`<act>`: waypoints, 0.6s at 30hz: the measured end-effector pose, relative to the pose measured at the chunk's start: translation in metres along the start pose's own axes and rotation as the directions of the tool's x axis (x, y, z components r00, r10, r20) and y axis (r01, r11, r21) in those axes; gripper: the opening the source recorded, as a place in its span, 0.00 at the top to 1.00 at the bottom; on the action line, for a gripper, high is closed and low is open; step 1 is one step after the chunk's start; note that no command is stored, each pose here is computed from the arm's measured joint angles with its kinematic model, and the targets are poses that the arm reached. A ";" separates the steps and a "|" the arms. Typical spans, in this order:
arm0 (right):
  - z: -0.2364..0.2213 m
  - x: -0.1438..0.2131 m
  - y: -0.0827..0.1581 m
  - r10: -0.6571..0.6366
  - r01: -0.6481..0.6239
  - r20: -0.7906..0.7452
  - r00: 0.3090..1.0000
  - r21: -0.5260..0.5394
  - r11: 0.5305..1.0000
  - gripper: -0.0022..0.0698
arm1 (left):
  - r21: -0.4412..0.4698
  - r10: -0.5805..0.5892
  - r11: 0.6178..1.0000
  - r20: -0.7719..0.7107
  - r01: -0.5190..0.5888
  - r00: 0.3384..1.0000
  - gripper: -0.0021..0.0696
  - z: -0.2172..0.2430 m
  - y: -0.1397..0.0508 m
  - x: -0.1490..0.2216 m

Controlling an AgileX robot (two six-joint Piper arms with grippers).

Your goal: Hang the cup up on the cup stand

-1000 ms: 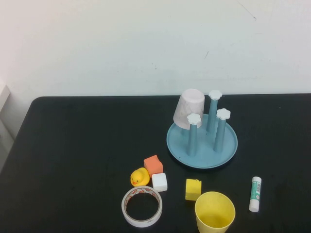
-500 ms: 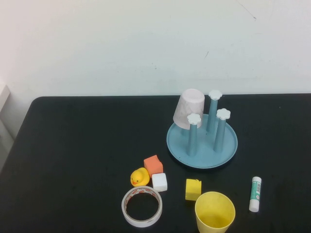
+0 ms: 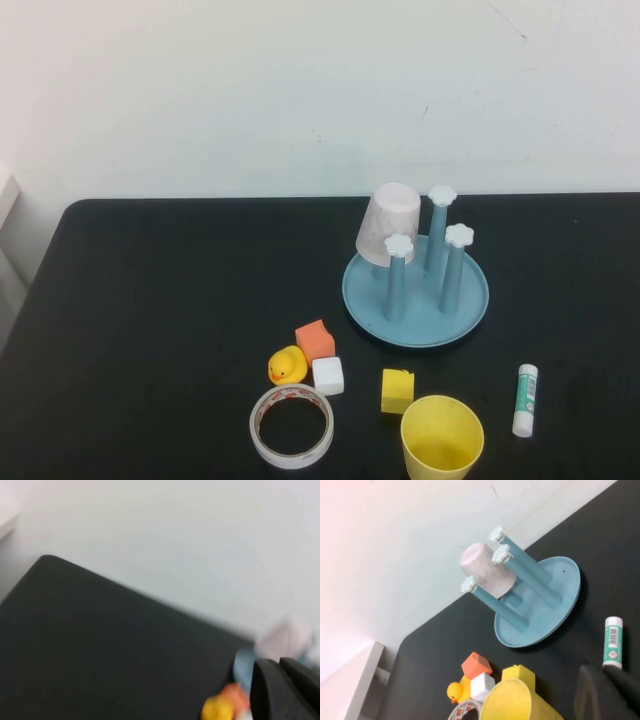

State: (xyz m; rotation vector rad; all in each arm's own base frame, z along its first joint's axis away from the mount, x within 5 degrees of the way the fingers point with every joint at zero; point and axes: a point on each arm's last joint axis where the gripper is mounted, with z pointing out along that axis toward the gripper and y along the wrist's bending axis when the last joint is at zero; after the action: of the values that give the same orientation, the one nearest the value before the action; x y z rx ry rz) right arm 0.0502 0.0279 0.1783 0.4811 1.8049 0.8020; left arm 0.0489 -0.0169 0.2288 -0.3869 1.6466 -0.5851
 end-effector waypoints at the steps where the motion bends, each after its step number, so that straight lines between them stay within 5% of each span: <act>1: 0.000 0.000 0.000 -0.005 0.005 0.000 1.000 0.000 1.000 0.97 | 0.010 0.093 0.996 -0.048 -0.093 0.994 0.97 -0.002 -0.009 -0.008; 7: 0.000 0.000 0.000 -0.049 0.049 -0.004 0.999 0.000 0.999 0.97 | 0.109 0.401 0.915 -0.326 -0.388 0.856 0.97 0.013 -0.048 -0.053; 12: 0.000 0.001 0.000 -0.064 0.064 -0.006 0.998 -0.001 0.998 0.97 | 0.274 0.544 0.839 -0.446 -0.470 0.711 0.97 0.042 -0.069 -0.070; 18: 0.000 0.001 0.000 -0.085 0.085 -0.007 0.996 -0.001 0.996 0.97 | 0.469 0.684 0.726 -0.568 -0.503 0.457 0.97 0.097 -0.090 -0.063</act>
State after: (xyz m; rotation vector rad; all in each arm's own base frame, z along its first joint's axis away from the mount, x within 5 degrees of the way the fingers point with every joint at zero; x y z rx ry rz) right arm 0.0499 0.0284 0.1779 0.3988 1.8192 0.7464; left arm 0.1479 -0.0698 0.3229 0.7239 2.2582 -0.3744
